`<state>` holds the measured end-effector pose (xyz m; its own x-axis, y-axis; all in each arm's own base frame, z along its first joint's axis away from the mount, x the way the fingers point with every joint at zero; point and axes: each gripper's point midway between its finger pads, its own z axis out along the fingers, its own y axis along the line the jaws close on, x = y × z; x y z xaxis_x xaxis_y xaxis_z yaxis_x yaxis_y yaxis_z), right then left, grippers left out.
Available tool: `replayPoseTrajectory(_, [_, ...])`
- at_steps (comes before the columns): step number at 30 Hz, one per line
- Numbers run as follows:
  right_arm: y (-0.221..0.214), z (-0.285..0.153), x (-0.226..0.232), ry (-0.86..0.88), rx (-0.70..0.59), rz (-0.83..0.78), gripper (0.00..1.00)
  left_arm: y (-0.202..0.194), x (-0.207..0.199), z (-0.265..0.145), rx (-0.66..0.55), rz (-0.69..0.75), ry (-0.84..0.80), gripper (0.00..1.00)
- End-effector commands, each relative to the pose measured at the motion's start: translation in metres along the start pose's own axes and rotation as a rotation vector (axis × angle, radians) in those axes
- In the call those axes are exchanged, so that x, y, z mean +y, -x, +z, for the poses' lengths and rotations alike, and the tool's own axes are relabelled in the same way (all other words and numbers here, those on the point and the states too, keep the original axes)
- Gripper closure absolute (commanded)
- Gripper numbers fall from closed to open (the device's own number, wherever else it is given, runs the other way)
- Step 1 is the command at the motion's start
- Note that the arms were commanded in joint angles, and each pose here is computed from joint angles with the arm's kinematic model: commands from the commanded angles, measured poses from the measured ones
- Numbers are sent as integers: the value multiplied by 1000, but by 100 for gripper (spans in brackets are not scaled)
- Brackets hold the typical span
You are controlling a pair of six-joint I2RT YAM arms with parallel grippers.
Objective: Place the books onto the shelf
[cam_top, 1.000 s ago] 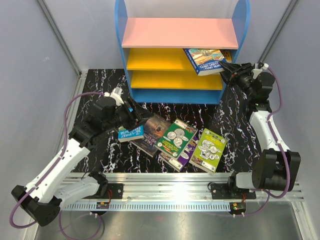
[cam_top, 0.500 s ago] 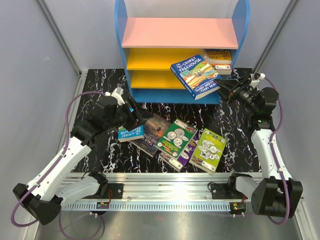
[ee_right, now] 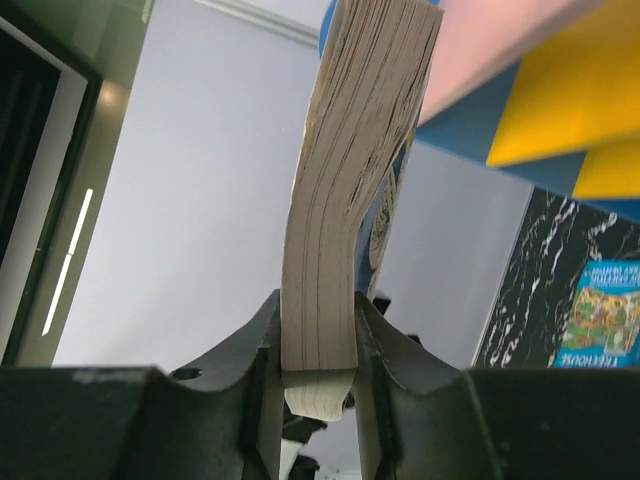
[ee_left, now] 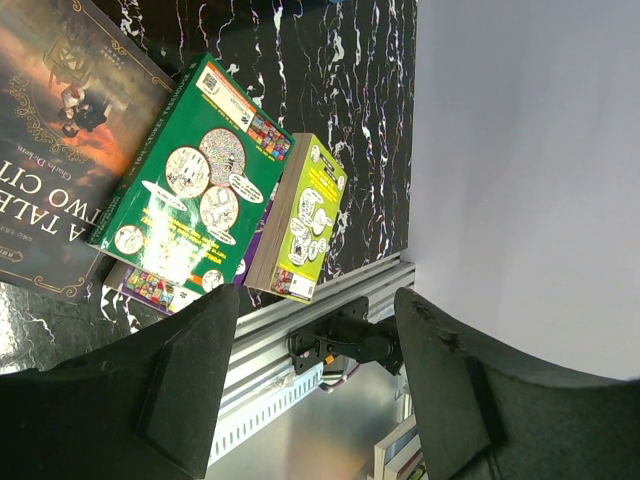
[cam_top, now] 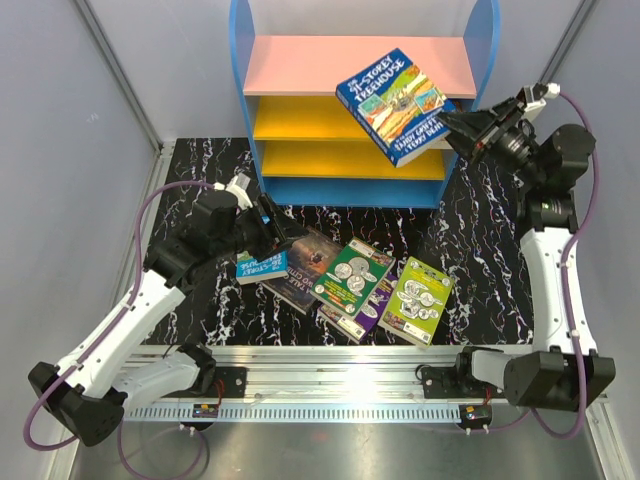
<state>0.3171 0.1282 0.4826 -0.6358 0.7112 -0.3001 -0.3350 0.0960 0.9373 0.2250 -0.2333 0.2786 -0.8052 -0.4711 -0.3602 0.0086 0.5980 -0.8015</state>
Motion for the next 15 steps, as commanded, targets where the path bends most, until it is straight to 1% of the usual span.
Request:
replayPoseTrajectory(1, [38, 16, 34, 83, -112, -103, 100, 13, -26, -11, -43, 37, -84, 32])
replayPoseTrajectory(3, [59, 22, 22, 5, -193, -79, 100, 14, -27, -14, -50, 44, -83, 31])
replayPoseTrajectory(4, [75, 23, 9, -56, -275, -41, 100, 15, -26, -14, -53, 45, -78, 31])
replayPoseTrajectory(5, [86, 25, 5, -81, -317, -23, 100, 15, -26, -15, -56, 45, -78, 31])
replayPoseTrajectory(6, [99, 24, 0, -100, -393, -5, 100, 16, -26, -16, -59, 45, -78, 31])
replayPoseTrajectory(8, [112, 20, -8, -124, -470, 23, 100, 15, -26, -16, -61, 45, -74, 31])
replayPoseTrajectory(9, [122, 16, -16, -155, -539, 42, 100, 15, -26, -17, -61, 45, -74, 31])
replayPoseTrajectory(13, [139, 5, -33, -219, -662, 87, 100, 14, -23, -16, -64, 42, -70, 31])
replayPoseTrajectory(15, [142, 7, -35, -239, -692, 100, 100, 14, -22, -14, -61, 37, -71, 31])
